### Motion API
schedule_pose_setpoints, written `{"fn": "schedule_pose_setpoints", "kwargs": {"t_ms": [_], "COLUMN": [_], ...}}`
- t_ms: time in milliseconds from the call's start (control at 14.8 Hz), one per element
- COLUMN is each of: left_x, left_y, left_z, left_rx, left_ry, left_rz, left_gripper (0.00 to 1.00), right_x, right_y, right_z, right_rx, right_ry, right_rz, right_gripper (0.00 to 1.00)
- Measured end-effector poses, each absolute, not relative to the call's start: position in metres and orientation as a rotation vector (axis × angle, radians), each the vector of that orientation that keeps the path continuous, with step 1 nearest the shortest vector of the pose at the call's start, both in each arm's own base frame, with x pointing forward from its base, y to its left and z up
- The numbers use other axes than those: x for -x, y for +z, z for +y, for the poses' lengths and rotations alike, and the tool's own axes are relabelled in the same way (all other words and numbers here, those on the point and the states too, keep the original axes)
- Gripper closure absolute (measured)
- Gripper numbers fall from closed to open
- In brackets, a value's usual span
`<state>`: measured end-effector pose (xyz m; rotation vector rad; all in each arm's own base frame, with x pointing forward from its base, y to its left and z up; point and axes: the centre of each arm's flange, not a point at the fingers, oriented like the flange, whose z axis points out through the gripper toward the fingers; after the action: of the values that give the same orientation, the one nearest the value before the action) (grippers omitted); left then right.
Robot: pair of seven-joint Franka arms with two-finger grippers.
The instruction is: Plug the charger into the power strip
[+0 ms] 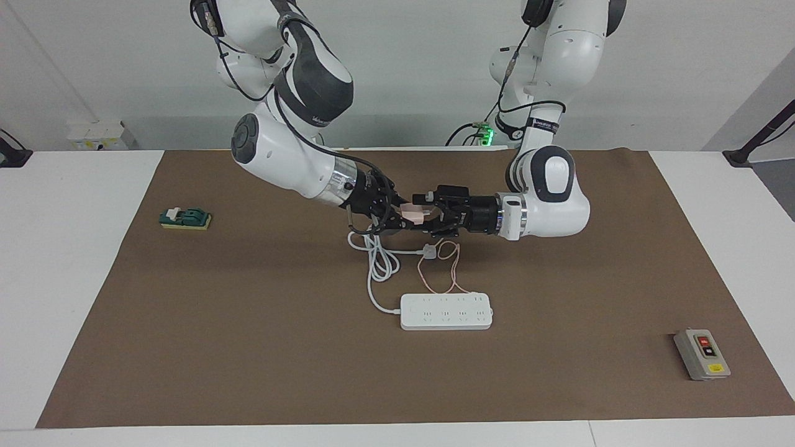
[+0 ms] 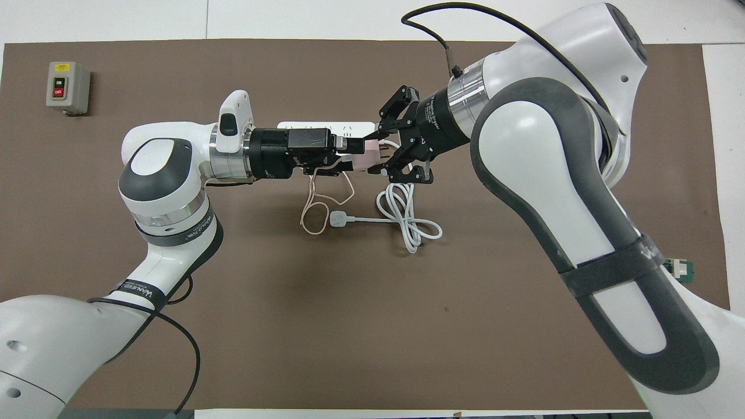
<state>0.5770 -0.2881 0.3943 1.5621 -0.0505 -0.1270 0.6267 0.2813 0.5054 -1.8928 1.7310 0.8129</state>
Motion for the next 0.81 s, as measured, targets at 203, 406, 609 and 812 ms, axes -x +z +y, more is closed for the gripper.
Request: {"fn": "schedule_pose_setpoints", "kwargs": {"t_ms": [203, 406, 609, 812], "left_x": [-0.5764, -0.5751, -0.5741, -0.5738], "left_y": [0.3902, 0.3931, 0.3958, 0.3964], "left_z": [-0.2819, -0.2829, -0.2834, -0.2836], "left_rx": [-1.562, -1.555, -1.550, -1.549], "left_ry": [-0.133, -0.172, -0.206, -0.213], "left_rz": [-0.035, -0.012, 0.010, 0.014], "left_gripper": [0.00, 0.00, 0.03, 0.23], "right_x": [-0.6276, -0.6278, -0.6279, -0.6279], "right_y": [0.5052, 0.5051, 0.5051, 0.5051], "right_z": [0.2794, 0.2790, 0.2787, 0.2786], "right_rx": [1.890, 1.890, 1.889, 1.889], "right_ry": [0.811, 0.811, 0.810, 0.810], "right_rz": [1.734, 1.735, 1.735, 1.736], "right_gripper": [0.52, 0.52, 0.52, 0.52]}}
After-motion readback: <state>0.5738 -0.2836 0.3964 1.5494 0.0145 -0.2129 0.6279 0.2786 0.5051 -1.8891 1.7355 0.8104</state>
